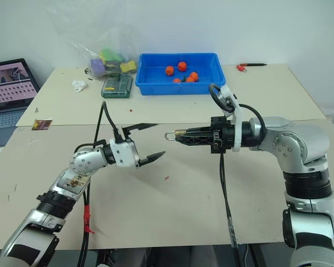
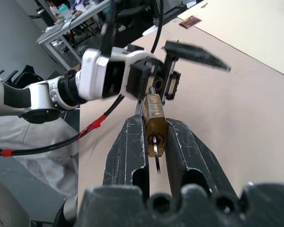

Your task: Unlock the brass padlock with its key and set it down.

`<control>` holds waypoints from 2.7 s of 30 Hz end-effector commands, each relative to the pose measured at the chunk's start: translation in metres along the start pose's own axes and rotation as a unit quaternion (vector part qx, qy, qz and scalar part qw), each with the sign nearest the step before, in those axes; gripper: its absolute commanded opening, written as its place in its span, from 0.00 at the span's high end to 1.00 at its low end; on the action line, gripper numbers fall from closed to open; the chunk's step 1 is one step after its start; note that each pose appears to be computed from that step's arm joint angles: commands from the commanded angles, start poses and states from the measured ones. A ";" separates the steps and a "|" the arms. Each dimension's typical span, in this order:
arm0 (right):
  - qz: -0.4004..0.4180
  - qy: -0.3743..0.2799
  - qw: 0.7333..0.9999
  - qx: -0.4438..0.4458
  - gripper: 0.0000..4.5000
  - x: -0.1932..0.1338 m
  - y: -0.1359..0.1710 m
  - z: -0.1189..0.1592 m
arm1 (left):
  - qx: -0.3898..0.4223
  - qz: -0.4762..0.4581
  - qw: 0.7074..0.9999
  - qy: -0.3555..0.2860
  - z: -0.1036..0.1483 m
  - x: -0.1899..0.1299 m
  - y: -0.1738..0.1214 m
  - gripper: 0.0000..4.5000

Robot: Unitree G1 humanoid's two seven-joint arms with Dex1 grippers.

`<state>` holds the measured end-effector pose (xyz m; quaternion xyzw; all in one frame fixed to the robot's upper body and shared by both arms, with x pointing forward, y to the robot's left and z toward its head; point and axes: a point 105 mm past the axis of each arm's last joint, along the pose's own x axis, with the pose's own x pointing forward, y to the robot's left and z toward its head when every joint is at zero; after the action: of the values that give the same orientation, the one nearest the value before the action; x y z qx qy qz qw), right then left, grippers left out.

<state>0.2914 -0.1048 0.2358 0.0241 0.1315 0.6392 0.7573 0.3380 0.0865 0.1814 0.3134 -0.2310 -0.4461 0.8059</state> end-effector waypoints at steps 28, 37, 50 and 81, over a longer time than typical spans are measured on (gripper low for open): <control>-0.006 -0.016 0.999 -0.049 0.97 -0.008 0.003 0.009 | -0.359 -0.118 0.923 -0.067 0.076 0.019 -0.008 0.99; 0.009 -0.023 0.998 -0.053 0.97 -0.006 0.012 0.018 | -0.348 -0.122 0.928 -0.057 0.072 0.021 -0.015 0.99; 0.003 -0.024 0.998 -0.057 0.97 -0.009 0.011 0.022 | -0.343 -0.119 0.931 -0.047 0.068 0.022 -0.017 0.99; 0.017 0.201 0.966 0.161 0.86 0.035 -0.055 -0.111 | -0.161 -0.086 0.981 0.072 0.046 -0.047 -0.015 0.00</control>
<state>0.3177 -0.0965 0.1046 0.0336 0.3965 0.6053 0.6894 0.2820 0.1128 0.1829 0.2168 -0.0321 -0.5234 0.8234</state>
